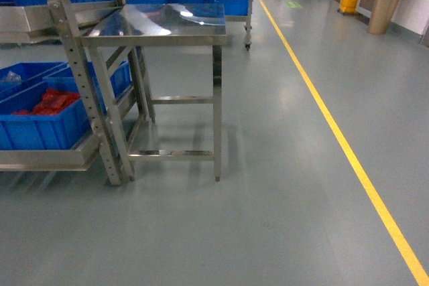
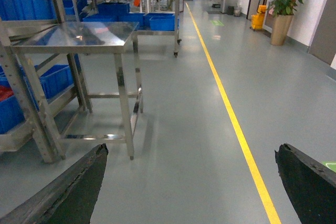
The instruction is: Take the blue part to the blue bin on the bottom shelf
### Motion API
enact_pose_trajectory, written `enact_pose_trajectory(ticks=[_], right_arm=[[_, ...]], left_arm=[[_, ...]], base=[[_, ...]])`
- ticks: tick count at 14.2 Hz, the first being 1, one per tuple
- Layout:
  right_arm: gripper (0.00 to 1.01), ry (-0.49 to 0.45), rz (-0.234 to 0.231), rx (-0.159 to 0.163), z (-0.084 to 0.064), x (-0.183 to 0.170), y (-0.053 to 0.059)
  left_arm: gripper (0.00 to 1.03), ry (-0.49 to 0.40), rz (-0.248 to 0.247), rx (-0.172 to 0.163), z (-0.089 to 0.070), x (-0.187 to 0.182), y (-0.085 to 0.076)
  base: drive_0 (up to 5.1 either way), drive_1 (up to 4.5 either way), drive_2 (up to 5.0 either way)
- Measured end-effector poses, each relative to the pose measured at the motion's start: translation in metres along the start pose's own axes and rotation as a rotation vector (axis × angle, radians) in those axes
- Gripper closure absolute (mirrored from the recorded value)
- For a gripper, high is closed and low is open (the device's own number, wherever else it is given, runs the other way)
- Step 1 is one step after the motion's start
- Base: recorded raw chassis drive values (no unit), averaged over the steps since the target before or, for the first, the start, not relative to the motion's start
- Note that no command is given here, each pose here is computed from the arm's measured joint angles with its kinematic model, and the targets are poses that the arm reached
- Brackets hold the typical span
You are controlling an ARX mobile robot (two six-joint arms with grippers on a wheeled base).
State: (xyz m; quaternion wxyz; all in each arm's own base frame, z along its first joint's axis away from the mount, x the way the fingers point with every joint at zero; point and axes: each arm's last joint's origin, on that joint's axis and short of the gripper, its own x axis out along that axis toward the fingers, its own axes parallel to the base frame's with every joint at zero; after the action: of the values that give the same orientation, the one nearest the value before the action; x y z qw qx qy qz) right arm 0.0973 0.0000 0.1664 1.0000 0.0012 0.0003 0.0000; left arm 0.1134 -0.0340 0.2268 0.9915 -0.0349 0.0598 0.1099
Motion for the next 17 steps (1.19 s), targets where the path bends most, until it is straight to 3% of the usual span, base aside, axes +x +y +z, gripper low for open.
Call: enact_pose_trajectory(ticks=[17], right_arm=[[0.03, 0.0, 0.0, 0.0, 0.0, 0.0, 0.0]], left_arm=[[0.59, 0.001, 0.001, 0.001, -0.0001, 0.0, 0.0]], base=[[-0.1, 4.12, -4.2]])
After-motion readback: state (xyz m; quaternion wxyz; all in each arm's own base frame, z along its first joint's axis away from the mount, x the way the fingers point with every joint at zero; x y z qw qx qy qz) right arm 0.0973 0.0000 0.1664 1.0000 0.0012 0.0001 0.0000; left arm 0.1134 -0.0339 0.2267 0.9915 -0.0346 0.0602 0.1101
